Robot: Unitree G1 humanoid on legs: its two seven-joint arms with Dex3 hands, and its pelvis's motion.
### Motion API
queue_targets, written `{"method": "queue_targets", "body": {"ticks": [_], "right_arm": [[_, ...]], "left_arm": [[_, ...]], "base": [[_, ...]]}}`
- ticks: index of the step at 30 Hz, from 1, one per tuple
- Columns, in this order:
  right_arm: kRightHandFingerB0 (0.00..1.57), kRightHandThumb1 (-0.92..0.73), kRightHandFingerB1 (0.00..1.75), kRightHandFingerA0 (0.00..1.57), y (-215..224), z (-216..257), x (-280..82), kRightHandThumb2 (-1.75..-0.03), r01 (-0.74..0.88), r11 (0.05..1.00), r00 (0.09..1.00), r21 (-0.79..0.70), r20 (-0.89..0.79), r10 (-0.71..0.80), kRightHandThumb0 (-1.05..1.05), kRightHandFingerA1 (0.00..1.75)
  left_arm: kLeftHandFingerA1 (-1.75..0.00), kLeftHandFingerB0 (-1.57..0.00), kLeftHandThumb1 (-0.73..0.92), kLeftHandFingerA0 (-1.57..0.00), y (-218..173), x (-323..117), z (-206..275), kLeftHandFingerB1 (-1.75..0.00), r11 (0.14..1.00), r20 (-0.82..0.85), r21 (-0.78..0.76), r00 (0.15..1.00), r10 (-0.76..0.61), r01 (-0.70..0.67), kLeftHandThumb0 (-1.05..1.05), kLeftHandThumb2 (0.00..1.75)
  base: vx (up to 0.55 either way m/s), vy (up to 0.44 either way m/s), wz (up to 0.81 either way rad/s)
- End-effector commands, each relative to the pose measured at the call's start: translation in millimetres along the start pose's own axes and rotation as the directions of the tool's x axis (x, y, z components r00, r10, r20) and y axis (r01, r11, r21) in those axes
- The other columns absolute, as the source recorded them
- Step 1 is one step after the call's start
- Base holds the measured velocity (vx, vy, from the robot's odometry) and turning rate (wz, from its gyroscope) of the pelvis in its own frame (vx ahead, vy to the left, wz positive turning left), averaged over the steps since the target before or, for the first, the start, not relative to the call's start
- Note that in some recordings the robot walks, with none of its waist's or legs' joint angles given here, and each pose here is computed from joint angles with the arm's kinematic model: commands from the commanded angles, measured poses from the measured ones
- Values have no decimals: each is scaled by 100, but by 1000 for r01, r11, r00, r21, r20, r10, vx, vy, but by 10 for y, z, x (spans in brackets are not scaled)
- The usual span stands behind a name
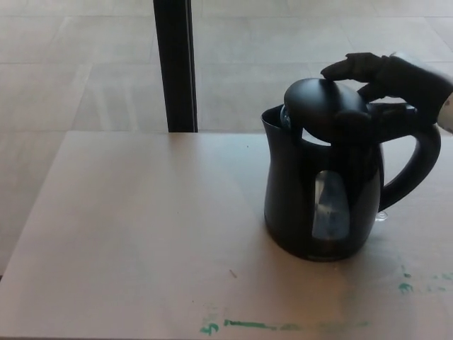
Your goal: The robot uses its right hand to push down on the lid of a kettle kept in the middle of the desk to close it
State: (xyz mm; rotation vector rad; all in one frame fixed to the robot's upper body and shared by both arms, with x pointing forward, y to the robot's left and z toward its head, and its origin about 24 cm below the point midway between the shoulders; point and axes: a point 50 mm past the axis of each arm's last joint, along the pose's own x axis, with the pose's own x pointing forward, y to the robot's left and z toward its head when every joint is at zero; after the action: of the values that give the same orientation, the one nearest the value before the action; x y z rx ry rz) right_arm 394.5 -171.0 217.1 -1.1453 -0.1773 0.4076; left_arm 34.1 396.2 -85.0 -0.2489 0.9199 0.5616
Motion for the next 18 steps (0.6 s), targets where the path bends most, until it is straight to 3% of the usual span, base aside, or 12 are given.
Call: {"method": "queue_targets", "body": {"ticks": [1,8,9,10,11,12,13,14,15,16,18], "right_arm": [[15,-57,47,18,174,254,119,-95,-99,972,992,-214,58,114,-81,55],[18,-54,44,26,178,507,195,-93,-103,952,985,-288,107,139,-78,58],[25,-69,32,30,193,521,195,-62,-108,948,984,-299,106,146,-77,52],[19,-54,45,26,222,517,190,-93,-110,948,983,-300,109,148,-77,57],[19,-54,45,26,233,515,187,-93,-110,947,983,-301,109,149,-77,57],[26,-69,32,31,281,499,185,-62,-116,942,982,-316,108,157,-77,51],[15,-56,45,24,344,457,183,-94,-146,934,978,-327,94,186,-78,57],[22,-73,33,29,384,424,176,-62,-163,926,976,-340,83,202,-79,50],[22,-73,33,29,402,403,168,-62,-169,920,975,-353,74,208,-79,50],[18,-55,45,26,475,357,160,-94,-187,923,974,-337,57,219,-79,56],[18,-55,45,26,482,357,161,-94,-188,923,974,-337,56,219,-79,56]], "left_arm": [[-48,-35,75,-43,77,-32,62,-35,1000,14,13,1000,17,-17,-77,63],[-47,-34,75,-42,54,-18,84,-35,1000,18,23,1000,8,-8,-79,63],[-47,-34,75,-43,48,-14,88,-35,1000,19,25,1000,6,-6,-79,63],[-47,-35,75,-44,47,-13,88,-35,1000,20,27,1000,9,-9,-79,63],[-47,-35,75,-44,47,-12,88,-35,1000,20,27,1000,10,-10,-79,63],[-48,-36,75,-44,45,-10,91,-35,1000,19,25,1000,10,-11,-78,63],[-47,-35,76,-45,44,-9,93,-35,999,18,34,1000,12,-13,-78,63],[-49,-34,76,-44,41,-7,101,-35,999,20,34,1000,10,-11,-78,63],[-49,-34,76,-44,37,-4,111,-35,1000,23,29,1000,5,-6,-78,63],[-48,-34,75,-43,40,-4,120,-35,1000,25,8,1000,4,-4,-78,63],[-48,-34,75,-43,42,-4,126,-35,1000,27,6,1000,4,-4,-78,63]], "base": [[0,0,0],[0,0,0],[0,0,0],[0,0,0],[0,0,0],[0,0,0],[0,0,0],[0,0,0],[0,0,0],[0,0,0],[0,0,0]]}}
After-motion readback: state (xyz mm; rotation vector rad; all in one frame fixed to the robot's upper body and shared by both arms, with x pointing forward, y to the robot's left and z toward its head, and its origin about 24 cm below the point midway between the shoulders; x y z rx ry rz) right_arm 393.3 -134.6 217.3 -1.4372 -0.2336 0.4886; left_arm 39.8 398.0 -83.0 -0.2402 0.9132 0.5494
